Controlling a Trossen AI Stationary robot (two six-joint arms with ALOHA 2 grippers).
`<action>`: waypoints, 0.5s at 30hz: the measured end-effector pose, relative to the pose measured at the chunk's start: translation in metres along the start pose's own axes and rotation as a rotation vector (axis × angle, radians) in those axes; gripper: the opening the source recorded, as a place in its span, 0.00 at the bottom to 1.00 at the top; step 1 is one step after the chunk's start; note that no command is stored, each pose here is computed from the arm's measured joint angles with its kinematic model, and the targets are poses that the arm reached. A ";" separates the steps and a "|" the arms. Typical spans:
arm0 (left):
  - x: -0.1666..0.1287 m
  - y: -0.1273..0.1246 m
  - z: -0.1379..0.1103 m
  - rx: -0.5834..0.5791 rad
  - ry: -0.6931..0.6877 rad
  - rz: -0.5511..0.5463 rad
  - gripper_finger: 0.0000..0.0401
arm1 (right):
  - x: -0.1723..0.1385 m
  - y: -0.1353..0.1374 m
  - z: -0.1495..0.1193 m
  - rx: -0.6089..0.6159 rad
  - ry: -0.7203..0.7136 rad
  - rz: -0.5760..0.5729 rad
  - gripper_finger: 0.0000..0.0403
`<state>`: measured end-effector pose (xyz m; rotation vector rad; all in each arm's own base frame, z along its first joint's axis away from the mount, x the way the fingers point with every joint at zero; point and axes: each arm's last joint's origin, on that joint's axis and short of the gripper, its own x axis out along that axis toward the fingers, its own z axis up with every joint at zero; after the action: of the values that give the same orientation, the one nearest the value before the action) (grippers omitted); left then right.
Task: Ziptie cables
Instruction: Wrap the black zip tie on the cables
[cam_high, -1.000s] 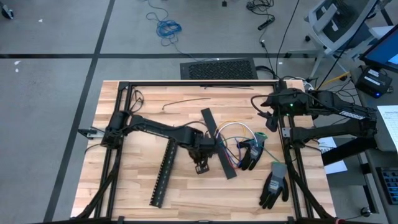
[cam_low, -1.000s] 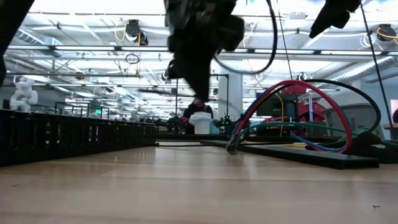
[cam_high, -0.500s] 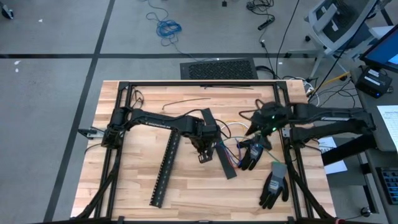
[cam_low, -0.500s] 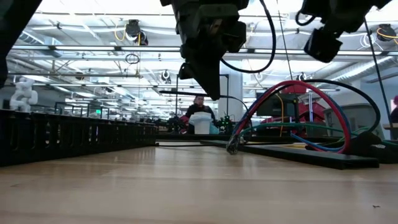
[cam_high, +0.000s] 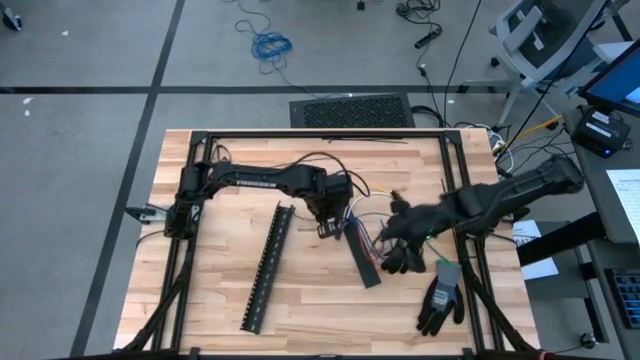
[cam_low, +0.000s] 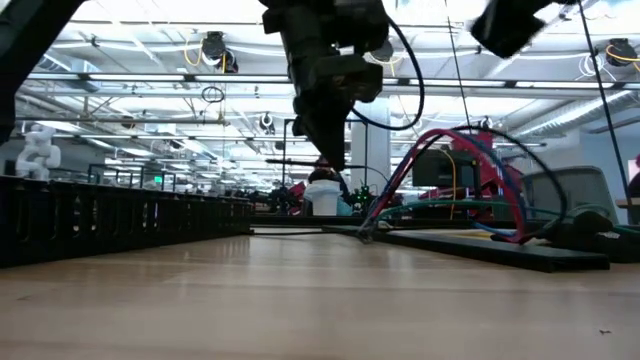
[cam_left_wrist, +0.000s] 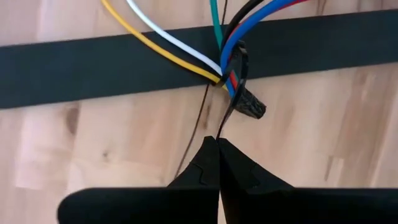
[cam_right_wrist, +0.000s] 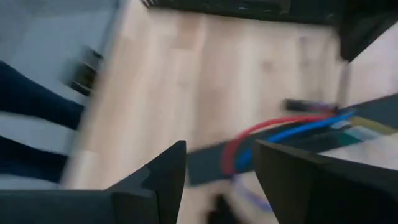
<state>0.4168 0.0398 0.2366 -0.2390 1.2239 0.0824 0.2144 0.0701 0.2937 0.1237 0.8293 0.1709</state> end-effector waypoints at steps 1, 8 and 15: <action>0.000 0.002 0.000 0.007 -0.001 0.001 0.00 | 0.005 0.003 0.006 -0.077 0.017 -0.050 0.42; -0.001 0.012 0.002 0.041 -0.004 -0.012 0.00 | 0.055 0.020 0.051 -0.618 0.142 -0.193 0.37; -0.002 0.014 0.002 0.122 -0.005 -0.014 0.00 | 0.090 0.013 0.071 -0.770 0.208 -0.146 0.37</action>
<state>0.4154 0.0537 0.2368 -0.1415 1.2174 -0.0038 0.3251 0.0978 0.2782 -0.6857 0.9249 0.3580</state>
